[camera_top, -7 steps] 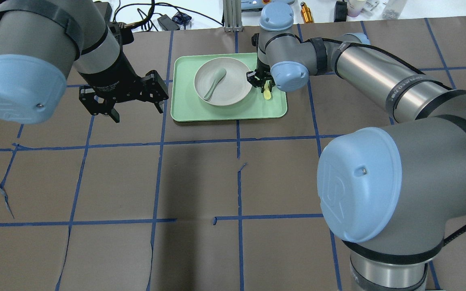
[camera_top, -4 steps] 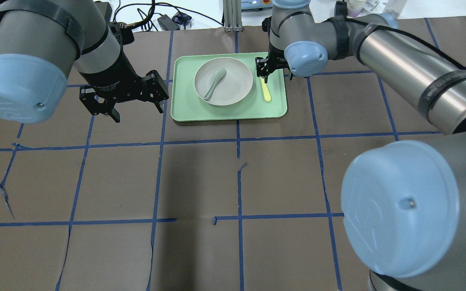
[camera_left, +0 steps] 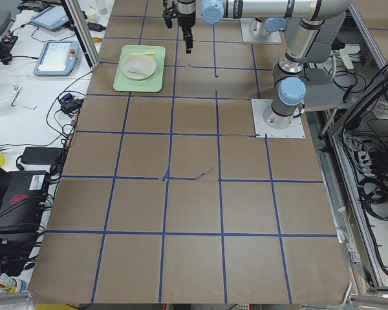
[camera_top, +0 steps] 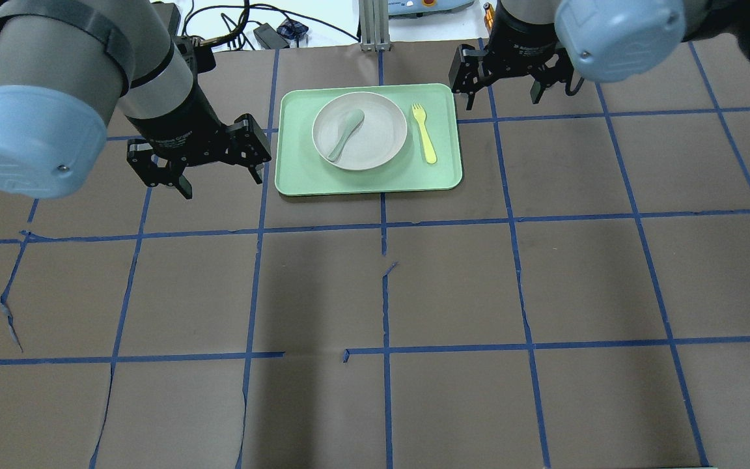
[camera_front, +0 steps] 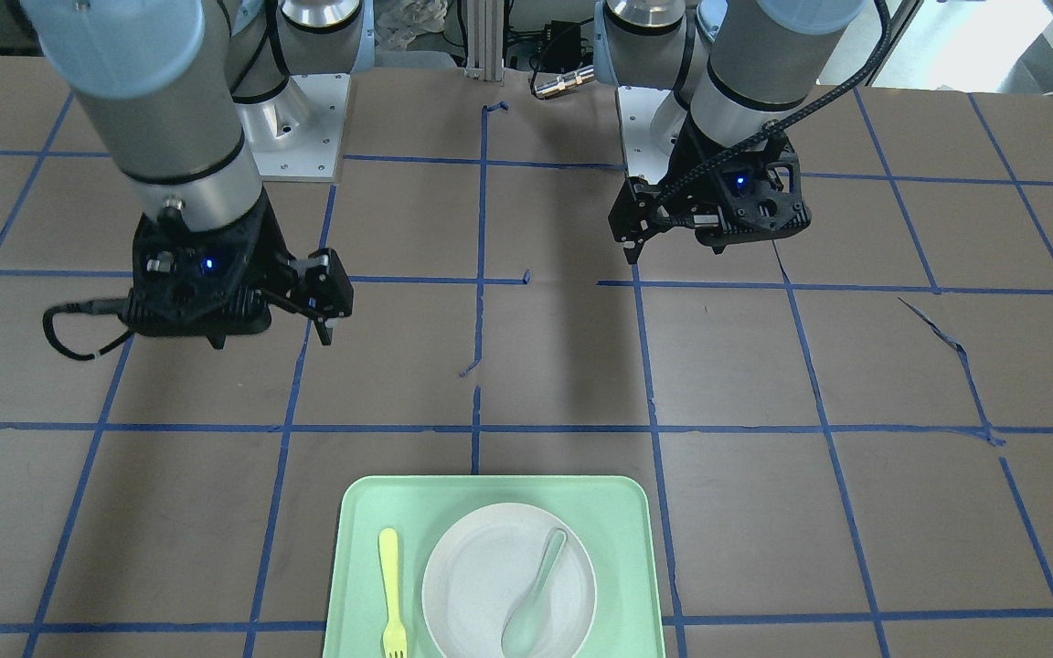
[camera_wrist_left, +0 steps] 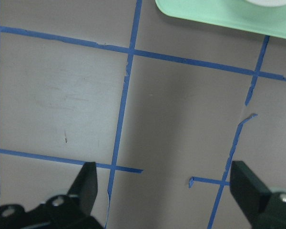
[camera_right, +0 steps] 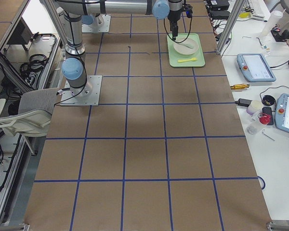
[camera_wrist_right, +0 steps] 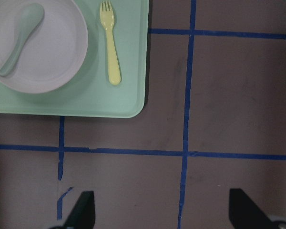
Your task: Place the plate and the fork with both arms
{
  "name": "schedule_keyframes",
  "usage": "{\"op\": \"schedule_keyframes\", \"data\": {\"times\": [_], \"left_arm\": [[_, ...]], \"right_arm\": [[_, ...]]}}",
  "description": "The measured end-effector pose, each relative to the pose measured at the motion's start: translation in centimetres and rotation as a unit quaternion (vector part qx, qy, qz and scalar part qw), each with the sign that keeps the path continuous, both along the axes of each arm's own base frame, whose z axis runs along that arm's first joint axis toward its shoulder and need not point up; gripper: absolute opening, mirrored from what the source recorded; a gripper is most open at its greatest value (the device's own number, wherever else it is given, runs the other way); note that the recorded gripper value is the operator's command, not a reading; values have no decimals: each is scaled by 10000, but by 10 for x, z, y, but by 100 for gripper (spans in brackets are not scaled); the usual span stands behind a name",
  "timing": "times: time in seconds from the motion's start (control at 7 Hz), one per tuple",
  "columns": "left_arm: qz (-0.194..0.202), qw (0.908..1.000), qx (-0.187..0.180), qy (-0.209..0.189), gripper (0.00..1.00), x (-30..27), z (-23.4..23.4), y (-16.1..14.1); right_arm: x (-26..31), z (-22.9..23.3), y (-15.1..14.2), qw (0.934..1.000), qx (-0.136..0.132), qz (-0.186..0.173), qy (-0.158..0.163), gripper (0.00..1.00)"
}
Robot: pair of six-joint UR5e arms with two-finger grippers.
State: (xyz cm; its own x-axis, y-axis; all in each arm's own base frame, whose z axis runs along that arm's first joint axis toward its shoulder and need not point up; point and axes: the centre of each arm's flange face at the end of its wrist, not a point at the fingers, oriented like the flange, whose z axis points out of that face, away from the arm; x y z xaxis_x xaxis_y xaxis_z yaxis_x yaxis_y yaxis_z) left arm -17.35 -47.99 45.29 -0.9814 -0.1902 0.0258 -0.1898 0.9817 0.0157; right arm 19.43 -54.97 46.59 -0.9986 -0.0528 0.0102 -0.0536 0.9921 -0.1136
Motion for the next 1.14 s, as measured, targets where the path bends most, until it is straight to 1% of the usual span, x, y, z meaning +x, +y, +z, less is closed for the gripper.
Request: {"op": "schedule_keyframes", "data": {"times": [0.14,0.29,0.43,0.57,0.86,1.0,1.14], "left_arm": [[0,10000,5,-2,100,0,0,0],[-1,10000,8,-3,100,0,0,0],[-4,10000,9,-3,100,0,-1,0],[-6,10000,12,-3,100,0,-1,0],[9,10000,-4,8,100,0,-2,-2],[15,9999,-112,18,100,-1,-5,-11],[23,9995,-310,15,100,-2,-16,-31]], "right_arm": [[-6,4,32,9999,-87,1,57,100],[-9,1,52,9999,-49,-4,135,100],[-10,-2,61,9998,86,-3,187,100],[-10,-4,65,9996,181,-3,204,100],[-9,-3,66,9996,231,-5,180,100],[-8,-3,66,9996,234,-9,170,100],[-7,-3,66,9996,233,-9,163,100]]}}
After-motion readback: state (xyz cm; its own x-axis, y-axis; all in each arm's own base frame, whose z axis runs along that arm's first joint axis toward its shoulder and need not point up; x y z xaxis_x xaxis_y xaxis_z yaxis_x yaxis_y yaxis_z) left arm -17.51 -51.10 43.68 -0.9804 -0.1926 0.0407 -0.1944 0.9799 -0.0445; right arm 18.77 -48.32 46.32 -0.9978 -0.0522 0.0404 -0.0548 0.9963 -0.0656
